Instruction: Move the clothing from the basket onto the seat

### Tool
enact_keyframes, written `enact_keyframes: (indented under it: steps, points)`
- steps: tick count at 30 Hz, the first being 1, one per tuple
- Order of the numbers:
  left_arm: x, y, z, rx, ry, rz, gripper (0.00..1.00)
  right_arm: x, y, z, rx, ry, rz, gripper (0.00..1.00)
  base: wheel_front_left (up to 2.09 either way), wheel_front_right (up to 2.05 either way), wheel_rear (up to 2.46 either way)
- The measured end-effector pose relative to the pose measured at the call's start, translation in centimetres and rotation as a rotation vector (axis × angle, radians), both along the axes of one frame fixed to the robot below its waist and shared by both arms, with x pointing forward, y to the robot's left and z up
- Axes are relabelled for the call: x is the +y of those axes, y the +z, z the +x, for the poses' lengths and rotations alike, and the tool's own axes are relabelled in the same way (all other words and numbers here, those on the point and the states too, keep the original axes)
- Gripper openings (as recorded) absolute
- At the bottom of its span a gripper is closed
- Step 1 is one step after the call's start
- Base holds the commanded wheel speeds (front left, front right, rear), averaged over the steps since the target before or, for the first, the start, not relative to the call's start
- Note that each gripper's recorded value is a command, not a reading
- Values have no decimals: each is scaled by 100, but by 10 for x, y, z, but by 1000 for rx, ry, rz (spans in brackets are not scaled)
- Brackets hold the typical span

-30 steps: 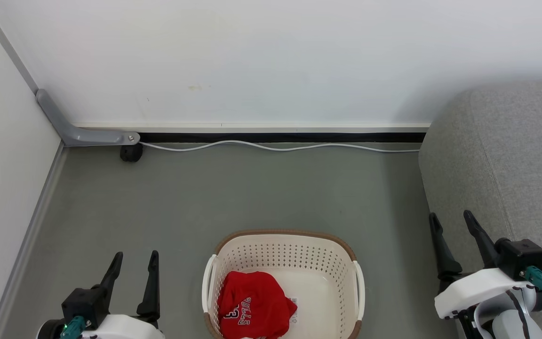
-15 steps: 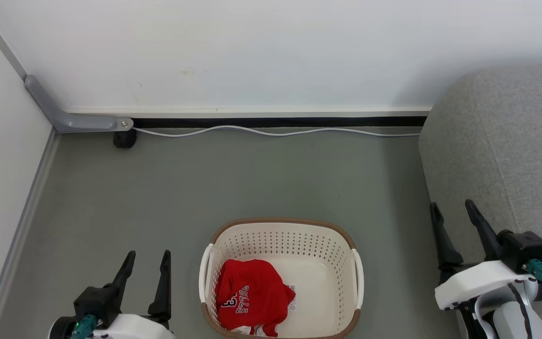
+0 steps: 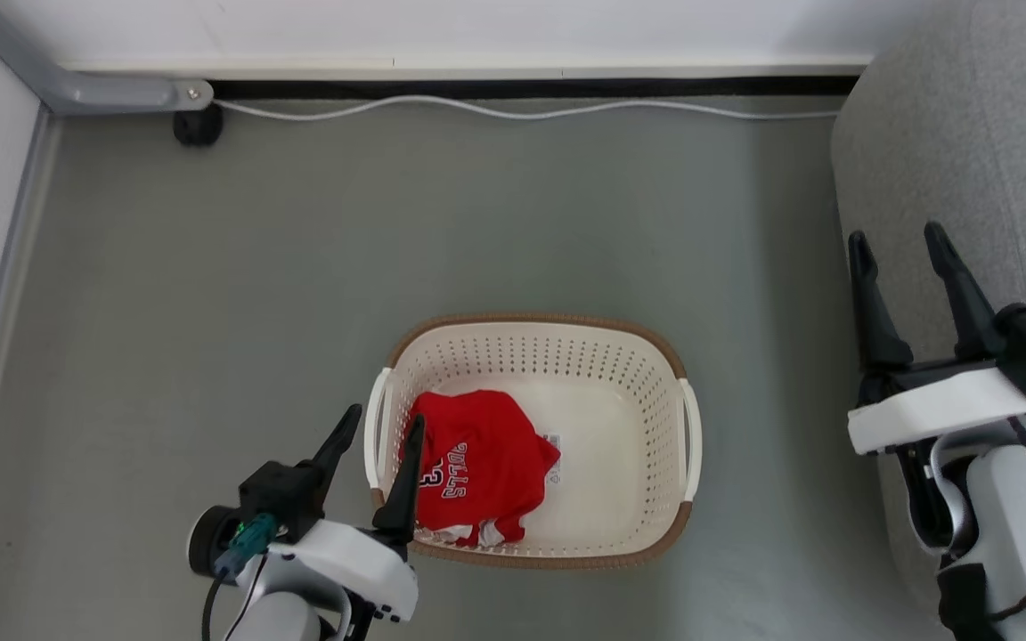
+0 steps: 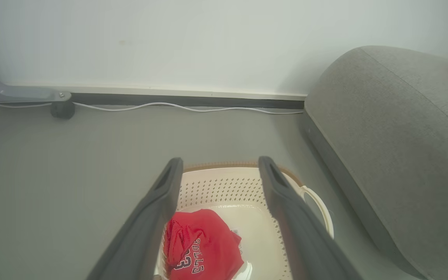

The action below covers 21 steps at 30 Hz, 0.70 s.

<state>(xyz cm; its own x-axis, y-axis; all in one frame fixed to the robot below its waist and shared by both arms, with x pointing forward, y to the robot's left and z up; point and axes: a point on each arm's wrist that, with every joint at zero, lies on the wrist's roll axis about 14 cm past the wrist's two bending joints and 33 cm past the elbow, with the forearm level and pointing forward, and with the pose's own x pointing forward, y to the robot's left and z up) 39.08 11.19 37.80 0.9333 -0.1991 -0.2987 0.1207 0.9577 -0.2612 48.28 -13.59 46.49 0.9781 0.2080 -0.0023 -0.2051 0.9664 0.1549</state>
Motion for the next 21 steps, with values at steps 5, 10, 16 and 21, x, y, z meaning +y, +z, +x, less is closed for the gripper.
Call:
enact_keyframes:
  steps: [5,10,16,21]
  points:
    - [-28,-30,13,74,-92,-13,100,0,-14,27,1,6,-10,100,0,0,0]
    - [-51,-70,24,175,-182,-11,100,-1,-38,47,30,4,-9,100,0,0,0]
    - [-81,-118,31,279,-332,46,100,-6,-72,57,81,-7,-10,100,0,0,0]
    - [-95,-164,18,397,-480,156,100,-14,-93,59,119,-31,-15,100,0,0,0]
